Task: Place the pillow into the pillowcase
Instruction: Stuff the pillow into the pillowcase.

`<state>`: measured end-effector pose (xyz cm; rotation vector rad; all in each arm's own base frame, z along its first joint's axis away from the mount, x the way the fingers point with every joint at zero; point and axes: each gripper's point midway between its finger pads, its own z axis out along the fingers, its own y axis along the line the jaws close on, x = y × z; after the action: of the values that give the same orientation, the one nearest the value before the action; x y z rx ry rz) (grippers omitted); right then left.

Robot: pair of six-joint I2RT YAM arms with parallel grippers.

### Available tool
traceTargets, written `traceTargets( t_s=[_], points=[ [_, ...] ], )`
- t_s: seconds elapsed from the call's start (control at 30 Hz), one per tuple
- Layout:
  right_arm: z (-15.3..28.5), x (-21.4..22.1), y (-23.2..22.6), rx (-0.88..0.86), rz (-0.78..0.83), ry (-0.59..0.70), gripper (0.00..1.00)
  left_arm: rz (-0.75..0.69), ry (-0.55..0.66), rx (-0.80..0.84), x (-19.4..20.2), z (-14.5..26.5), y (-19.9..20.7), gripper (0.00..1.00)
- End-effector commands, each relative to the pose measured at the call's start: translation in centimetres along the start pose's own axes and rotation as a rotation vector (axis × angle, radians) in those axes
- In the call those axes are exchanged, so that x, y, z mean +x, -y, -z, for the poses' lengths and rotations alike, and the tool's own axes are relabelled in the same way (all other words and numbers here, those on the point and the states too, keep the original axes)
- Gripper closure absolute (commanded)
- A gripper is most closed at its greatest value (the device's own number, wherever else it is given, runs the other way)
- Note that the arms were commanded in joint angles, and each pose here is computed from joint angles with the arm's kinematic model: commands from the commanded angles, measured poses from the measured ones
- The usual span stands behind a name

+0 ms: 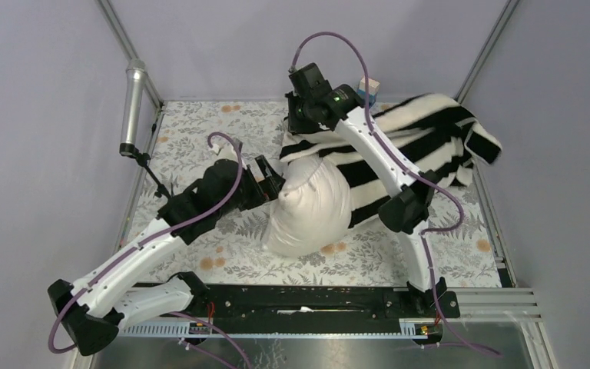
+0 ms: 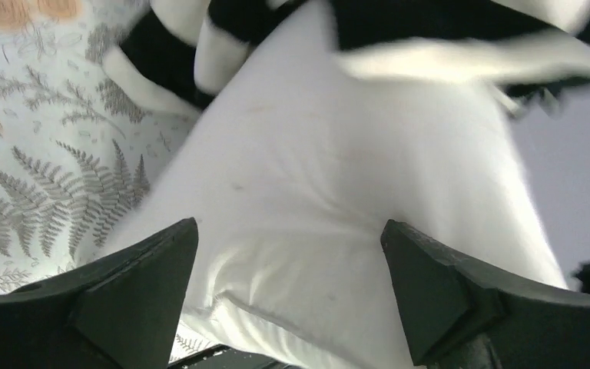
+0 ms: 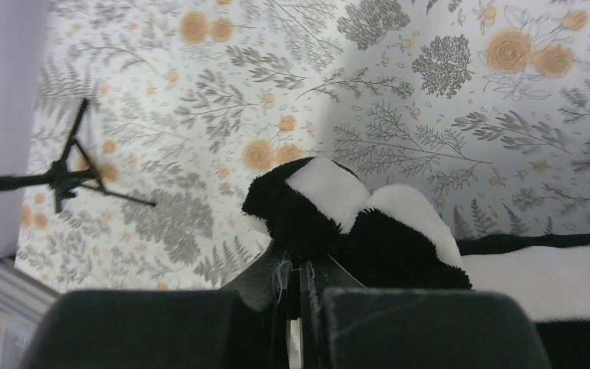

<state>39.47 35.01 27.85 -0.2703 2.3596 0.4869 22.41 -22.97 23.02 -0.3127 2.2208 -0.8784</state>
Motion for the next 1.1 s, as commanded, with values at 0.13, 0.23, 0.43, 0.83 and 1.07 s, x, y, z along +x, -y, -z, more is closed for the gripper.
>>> traceTargets(
  t_s=[0.13,0.23,0.43,0.83,1.07],
  points=[
    [-7.9,-1.1,0.3,-0.104,-0.077,0.027,1.00,-0.184,0.155,0.022,-5.3,5.4,3.2,0.01],
    [-8.3,-1.2,0.3,-0.097,-0.087,0.029,1.00,-0.172,0.162,0.062,-5.3,5.7,3.8,0.01],
    [-8.0,-1.5,1.3,-0.042,-0.073,0.050,1.00,-0.113,0.224,0.073,-5.9,6.7,3.1,0.01],
    [-0.9,-3.3,-1.2,0.114,0.134,0.212,0.51,-0.049,0.138,-0.085,-0.6,-4.2,-4.7,0.06],
    [3.7,-2.1,1.7,0.332,0.219,0.257,0.00,0.061,0.146,-0.090,-0.5,-7.1,-8.3,0.79]
  ],
)
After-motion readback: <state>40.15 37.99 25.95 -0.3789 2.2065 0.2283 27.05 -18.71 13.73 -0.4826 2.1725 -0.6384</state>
